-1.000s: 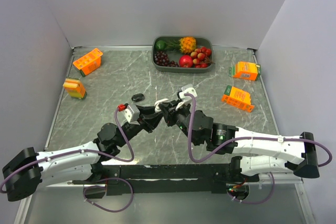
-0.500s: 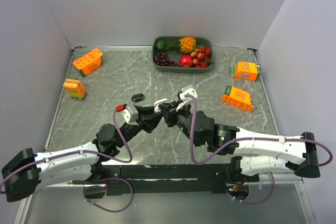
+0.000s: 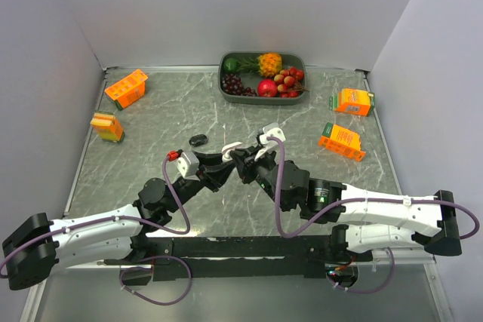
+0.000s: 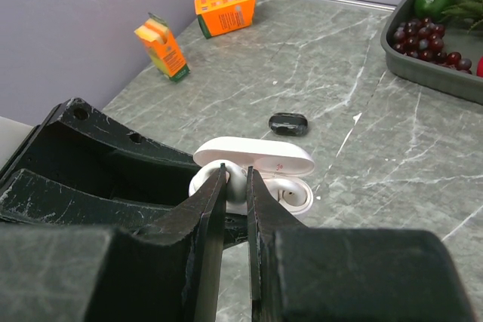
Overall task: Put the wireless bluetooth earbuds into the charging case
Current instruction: Place the earbud in the charging case.
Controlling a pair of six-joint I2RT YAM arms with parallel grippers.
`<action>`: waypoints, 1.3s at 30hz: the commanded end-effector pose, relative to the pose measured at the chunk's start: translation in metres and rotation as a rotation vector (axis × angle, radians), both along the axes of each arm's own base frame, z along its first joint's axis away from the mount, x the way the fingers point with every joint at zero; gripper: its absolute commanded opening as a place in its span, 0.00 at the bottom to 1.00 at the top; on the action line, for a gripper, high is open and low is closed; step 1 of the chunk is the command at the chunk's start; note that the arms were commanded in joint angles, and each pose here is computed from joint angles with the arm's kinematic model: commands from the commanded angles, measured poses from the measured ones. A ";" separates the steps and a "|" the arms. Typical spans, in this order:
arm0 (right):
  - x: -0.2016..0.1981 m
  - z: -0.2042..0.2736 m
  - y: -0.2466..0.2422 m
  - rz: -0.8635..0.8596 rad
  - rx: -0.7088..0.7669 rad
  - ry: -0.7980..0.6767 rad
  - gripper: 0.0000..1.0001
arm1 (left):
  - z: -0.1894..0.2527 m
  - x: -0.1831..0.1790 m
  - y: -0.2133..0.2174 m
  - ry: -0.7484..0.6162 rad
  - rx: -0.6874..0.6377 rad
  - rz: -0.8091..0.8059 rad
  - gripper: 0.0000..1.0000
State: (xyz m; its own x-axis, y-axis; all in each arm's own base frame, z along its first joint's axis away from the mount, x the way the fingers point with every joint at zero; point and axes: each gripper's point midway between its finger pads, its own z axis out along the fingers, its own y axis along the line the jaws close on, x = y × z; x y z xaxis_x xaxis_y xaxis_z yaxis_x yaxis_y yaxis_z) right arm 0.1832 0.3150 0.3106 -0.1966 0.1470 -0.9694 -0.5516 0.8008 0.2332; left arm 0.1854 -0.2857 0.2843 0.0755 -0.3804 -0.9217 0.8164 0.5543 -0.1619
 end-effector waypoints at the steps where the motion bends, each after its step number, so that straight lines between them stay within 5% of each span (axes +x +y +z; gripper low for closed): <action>1: -0.012 -0.011 -0.001 0.047 -0.029 0.016 0.18 | 0.054 0.000 0.011 -0.058 -0.141 0.023 0.01; 15: -0.012 -0.011 -0.002 0.045 -0.025 0.016 0.31 | 0.053 -0.004 0.008 -0.058 -0.142 -0.005 0.01; 39: -0.010 -0.002 -0.012 0.019 -0.025 0.002 0.34 | 0.050 -0.019 0.001 -0.065 -0.134 -0.094 0.01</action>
State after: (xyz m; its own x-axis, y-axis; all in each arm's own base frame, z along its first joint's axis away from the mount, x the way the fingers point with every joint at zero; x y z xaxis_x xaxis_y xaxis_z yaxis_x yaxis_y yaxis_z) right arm 0.1760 0.3099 0.3055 -0.2076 0.1269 -0.9699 -0.5669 0.7924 0.2250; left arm 0.1771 -0.2910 0.2837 0.0431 -0.3834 -0.9226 0.8459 0.5054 -0.1705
